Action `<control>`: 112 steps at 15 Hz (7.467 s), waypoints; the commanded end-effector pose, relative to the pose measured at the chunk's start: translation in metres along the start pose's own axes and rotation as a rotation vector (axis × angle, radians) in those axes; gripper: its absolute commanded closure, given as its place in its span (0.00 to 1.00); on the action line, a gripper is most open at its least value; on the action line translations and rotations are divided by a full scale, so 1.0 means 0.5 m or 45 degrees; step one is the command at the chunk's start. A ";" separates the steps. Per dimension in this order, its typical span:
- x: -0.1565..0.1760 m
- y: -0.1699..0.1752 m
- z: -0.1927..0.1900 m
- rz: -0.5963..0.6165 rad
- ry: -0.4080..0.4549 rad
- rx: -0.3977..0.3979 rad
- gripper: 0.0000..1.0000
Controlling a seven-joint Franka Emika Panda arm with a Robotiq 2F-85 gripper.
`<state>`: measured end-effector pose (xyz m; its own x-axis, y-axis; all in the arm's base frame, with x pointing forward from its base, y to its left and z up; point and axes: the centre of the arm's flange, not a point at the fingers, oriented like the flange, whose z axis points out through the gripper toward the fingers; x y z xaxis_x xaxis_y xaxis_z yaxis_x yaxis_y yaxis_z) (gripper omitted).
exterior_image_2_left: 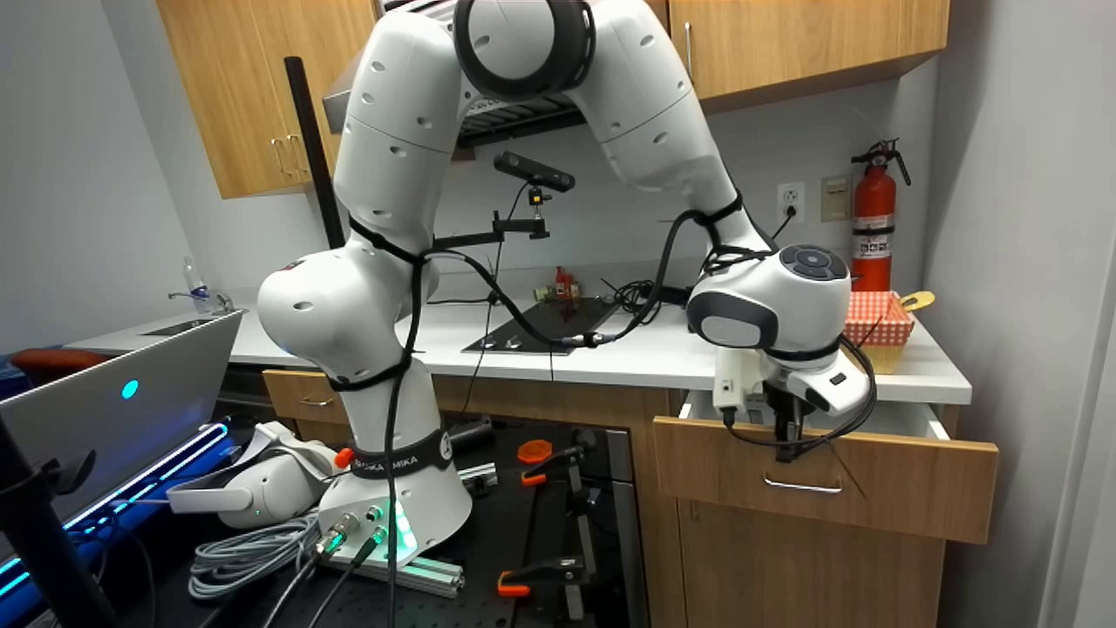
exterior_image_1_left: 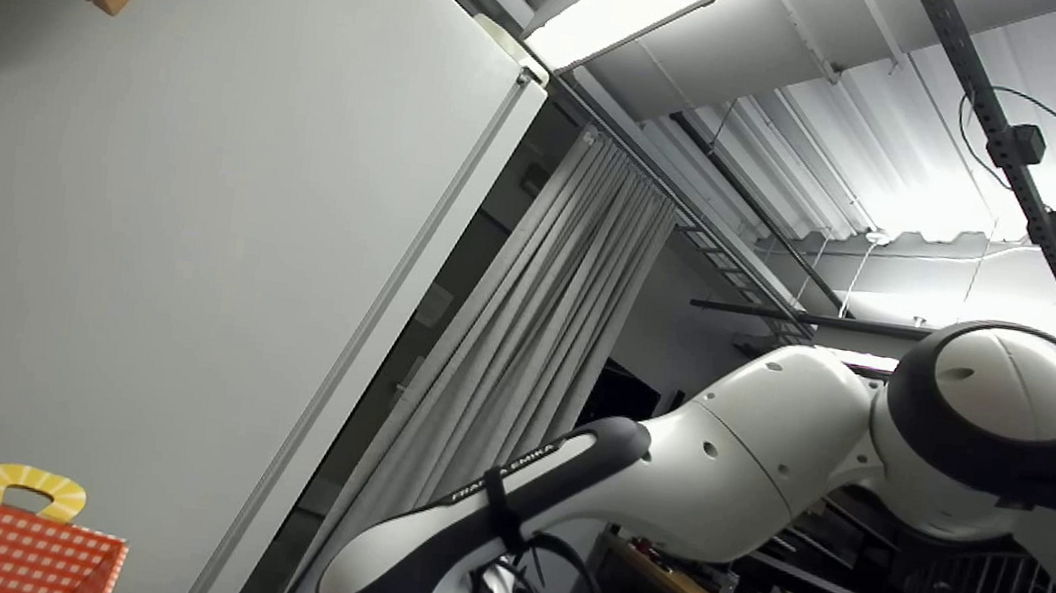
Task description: Close, open, and close the drawer
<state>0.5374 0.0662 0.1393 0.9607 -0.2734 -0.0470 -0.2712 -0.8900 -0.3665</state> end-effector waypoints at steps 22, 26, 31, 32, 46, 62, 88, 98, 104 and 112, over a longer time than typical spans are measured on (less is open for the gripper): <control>0.075 -0.059 -0.177 -0.293 -0.006 -0.100 0.00; 0.095 -0.091 -0.195 -0.312 0.047 -0.088 0.29; 0.090 -0.108 -0.172 -0.296 0.080 -0.056 0.63; 0.085 -0.110 -0.161 -0.293 0.067 -0.054 0.70; 0.041 -0.110 -0.064 -0.338 -0.114 -0.124 1.00; 0.039 -0.056 -0.076 -0.420 -0.230 -0.264 1.00; -0.019 0.208 -0.258 -0.492 -0.459 -0.713 1.00; -0.017 0.222 -0.331 -0.408 -0.354 -0.677 1.00; -0.040 0.232 -0.298 -0.317 -0.363 -0.666 1.00; -0.070 0.239 -0.243 -0.125 -0.331 -0.596 1.00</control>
<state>0.4715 -0.0800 0.2163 0.9453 -0.0836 -0.3153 -0.0601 -0.9947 0.0837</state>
